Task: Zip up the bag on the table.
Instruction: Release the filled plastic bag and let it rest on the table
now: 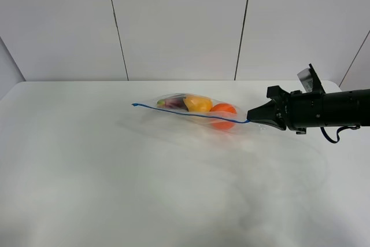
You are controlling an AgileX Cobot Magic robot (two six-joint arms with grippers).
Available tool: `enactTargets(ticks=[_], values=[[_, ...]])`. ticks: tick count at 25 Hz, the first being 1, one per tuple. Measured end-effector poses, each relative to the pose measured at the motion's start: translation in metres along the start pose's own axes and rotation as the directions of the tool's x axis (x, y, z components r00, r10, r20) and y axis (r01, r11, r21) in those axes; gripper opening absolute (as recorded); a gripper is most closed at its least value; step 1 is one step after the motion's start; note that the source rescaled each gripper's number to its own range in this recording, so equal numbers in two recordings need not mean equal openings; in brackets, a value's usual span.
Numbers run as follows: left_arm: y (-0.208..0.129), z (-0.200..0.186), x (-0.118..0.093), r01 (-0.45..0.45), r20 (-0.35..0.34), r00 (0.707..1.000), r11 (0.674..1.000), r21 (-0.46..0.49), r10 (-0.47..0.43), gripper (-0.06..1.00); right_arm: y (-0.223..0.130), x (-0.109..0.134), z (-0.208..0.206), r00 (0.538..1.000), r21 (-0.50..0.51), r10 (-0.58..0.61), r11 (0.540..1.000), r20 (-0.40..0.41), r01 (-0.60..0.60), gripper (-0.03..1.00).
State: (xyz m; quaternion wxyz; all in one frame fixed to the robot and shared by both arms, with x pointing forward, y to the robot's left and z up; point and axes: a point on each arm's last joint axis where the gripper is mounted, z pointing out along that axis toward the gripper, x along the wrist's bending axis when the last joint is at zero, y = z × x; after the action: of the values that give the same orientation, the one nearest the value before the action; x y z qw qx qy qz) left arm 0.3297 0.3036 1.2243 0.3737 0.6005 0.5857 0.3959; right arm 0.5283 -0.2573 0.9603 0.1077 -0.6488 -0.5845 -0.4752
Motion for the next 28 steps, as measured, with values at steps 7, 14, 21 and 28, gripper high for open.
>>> enactTargets(ticks=[7,14,21,28], values=[[-0.060,-0.033,-0.006,0.017,-0.015,1.000,0.999,-0.051,-0.018,0.85,0.000,0.000,0.000,1.000,0.000,0.000,1.000,0.000,0.000,0.00],[-0.109,-0.053,-0.011,0.008,-0.032,0.999,0.993,-0.120,-0.012,0.85,0.000,0.000,0.000,1.000,0.000,0.000,1.000,0.000,0.000,0.00],[-0.139,-0.057,-0.014,0.009,-0.031,0.999,0.994,-0.111,-0.012,0.85,0.000,0.000,0.000,1.000,0.001,-0.001,1.000,0.000,0.001,0.00],[-0.173,-0.031,-0.014,0.055,-0.022,0.998,0.998,0.008,-0.055,0.85,-0.001,0.000,0.000,1.000,0.007,-0.007,1.000,0.003,0.007,0.00]])
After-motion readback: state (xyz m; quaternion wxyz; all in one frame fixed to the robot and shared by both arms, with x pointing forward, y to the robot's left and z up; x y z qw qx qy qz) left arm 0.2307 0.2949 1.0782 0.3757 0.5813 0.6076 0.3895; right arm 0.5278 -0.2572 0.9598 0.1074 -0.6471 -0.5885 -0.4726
